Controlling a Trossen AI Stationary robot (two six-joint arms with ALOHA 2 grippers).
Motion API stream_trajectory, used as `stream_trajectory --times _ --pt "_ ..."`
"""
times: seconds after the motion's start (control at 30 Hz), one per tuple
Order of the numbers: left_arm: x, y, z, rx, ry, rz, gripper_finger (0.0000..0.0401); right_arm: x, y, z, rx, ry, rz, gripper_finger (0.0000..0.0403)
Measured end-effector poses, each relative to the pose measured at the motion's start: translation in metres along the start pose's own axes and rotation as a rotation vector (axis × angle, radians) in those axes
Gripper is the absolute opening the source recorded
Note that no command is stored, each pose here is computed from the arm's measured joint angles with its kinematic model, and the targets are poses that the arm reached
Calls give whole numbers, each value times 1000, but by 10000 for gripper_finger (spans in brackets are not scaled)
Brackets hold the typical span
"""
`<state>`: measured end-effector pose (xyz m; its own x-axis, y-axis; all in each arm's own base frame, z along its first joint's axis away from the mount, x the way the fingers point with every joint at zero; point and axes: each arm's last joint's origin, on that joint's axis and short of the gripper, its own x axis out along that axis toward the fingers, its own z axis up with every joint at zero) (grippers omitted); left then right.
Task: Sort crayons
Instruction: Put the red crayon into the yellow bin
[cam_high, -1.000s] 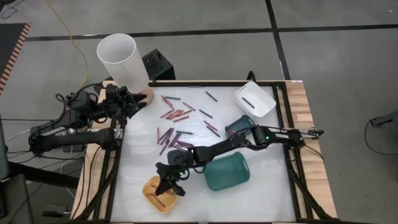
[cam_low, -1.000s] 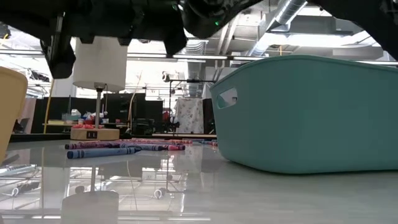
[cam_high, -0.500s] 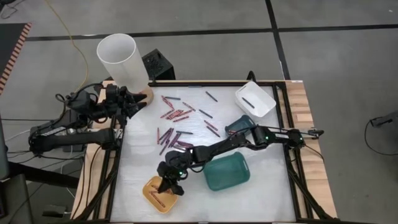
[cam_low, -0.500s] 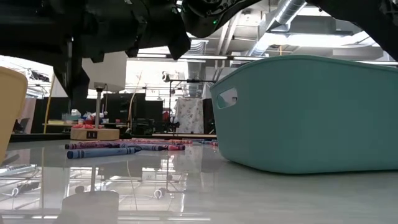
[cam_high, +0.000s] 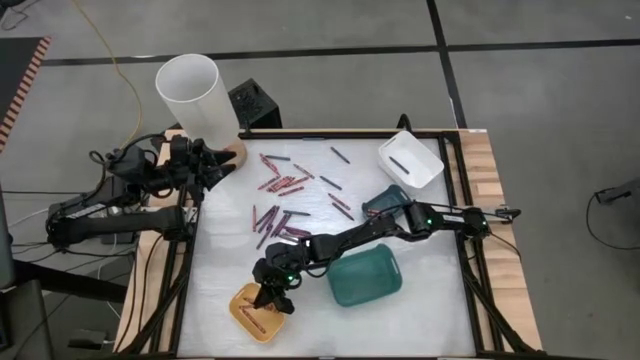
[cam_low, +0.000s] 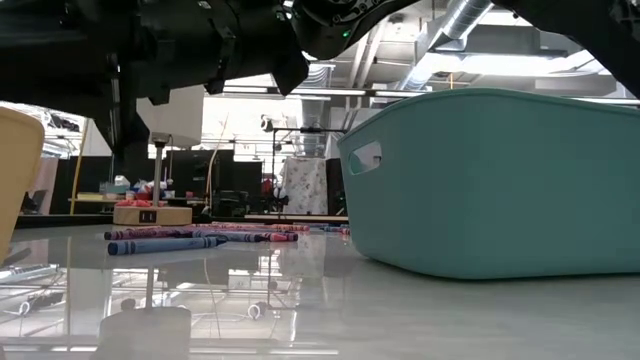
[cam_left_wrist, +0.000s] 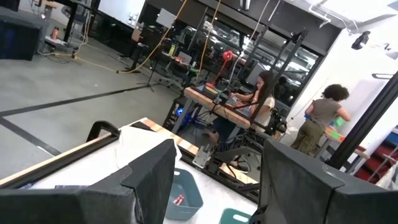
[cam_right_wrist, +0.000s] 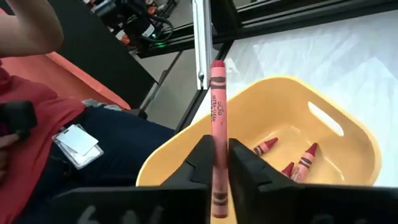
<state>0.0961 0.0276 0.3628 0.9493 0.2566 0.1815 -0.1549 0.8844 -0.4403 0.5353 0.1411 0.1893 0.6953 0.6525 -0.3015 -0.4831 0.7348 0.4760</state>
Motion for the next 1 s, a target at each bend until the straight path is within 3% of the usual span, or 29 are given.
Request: stream_trajectory --times 0.17,0.37,0.6,0.77,1.0 --pt "0 0 0 0 0 0 233 -2 -3 1 5 1 -9 94" --pt "0 0 0 0 0 0 233 -7 -6 5 7 0 -11 102" --pt "0 1 -1 0 14 6 233 -53 -5 43 -38 32 -38 102" --pt "0 2 -5 13 51 25 233 -101 -8 63 -38 128 -270 102" --pt "-1 6 -12 37 127 62 233 -158 -23 56 36 380 -836 102"
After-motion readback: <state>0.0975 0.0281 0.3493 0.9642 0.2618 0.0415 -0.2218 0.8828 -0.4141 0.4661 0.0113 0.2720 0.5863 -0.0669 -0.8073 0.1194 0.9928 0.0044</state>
